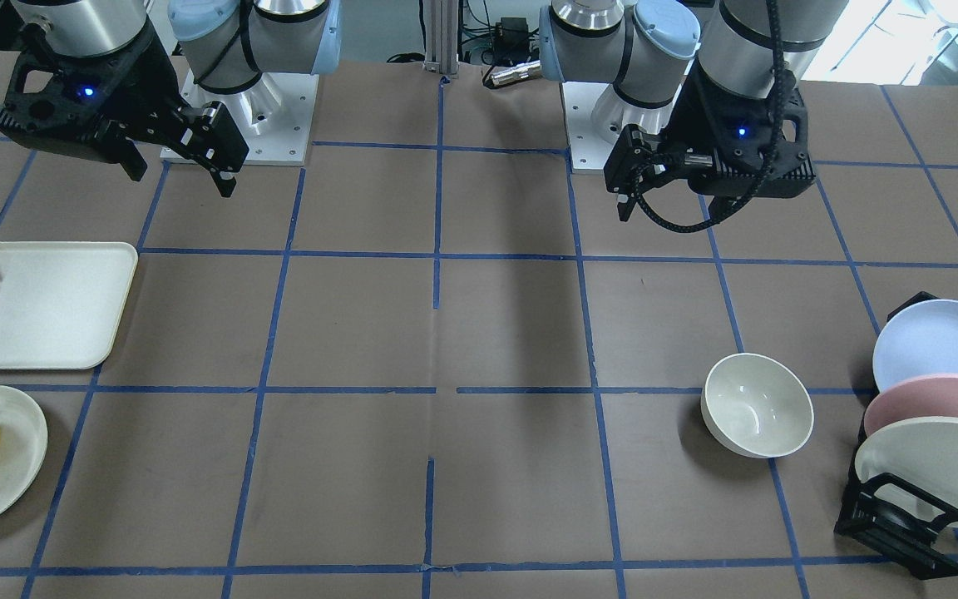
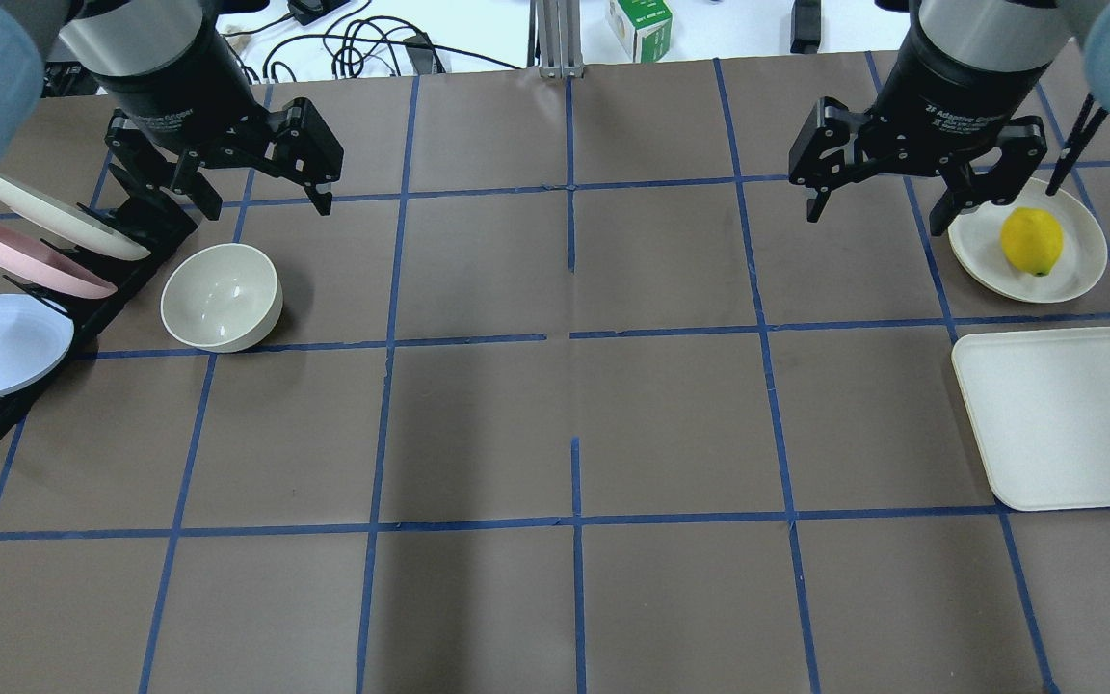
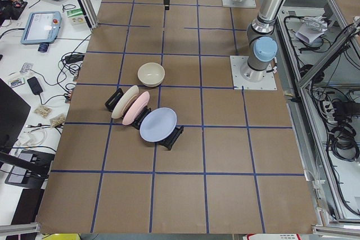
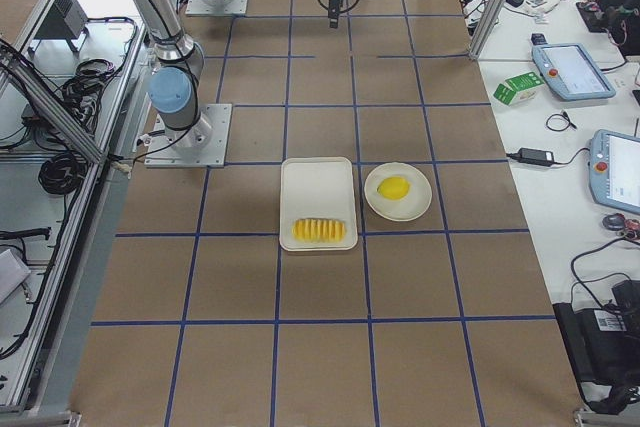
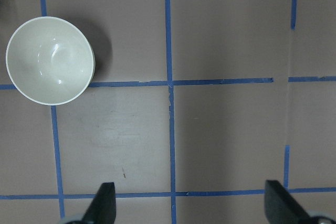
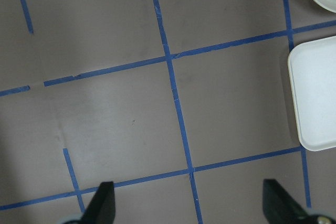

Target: Place bowl and put lemon in it

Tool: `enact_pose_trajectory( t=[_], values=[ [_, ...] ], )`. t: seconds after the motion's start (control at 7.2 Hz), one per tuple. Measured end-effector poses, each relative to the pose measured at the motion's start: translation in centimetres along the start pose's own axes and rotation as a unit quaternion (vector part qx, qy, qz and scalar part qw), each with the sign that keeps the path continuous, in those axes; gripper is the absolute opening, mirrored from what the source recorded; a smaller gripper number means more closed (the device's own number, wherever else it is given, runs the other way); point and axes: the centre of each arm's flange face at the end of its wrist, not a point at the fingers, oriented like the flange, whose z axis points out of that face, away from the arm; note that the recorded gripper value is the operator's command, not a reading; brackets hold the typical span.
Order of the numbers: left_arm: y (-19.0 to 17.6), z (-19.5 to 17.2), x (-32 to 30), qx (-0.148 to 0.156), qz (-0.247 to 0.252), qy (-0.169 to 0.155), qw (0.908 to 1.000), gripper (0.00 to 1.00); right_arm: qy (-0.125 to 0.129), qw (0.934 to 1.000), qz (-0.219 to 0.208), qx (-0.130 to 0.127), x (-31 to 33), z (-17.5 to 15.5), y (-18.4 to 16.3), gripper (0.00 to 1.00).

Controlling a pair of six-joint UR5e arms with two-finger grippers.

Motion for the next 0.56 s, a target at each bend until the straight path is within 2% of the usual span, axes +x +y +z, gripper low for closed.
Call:
enact_pose_trajectory(
  t=[0.56],
  values=[
    [-0.45, 0.55, -0.95, -0.005, -0.002, 0.0, 1.0, 1.0, -0.001, 1.0, 0.0, -0.001, -0.02, 0.06, -0.01, 1.0]
  ],
)
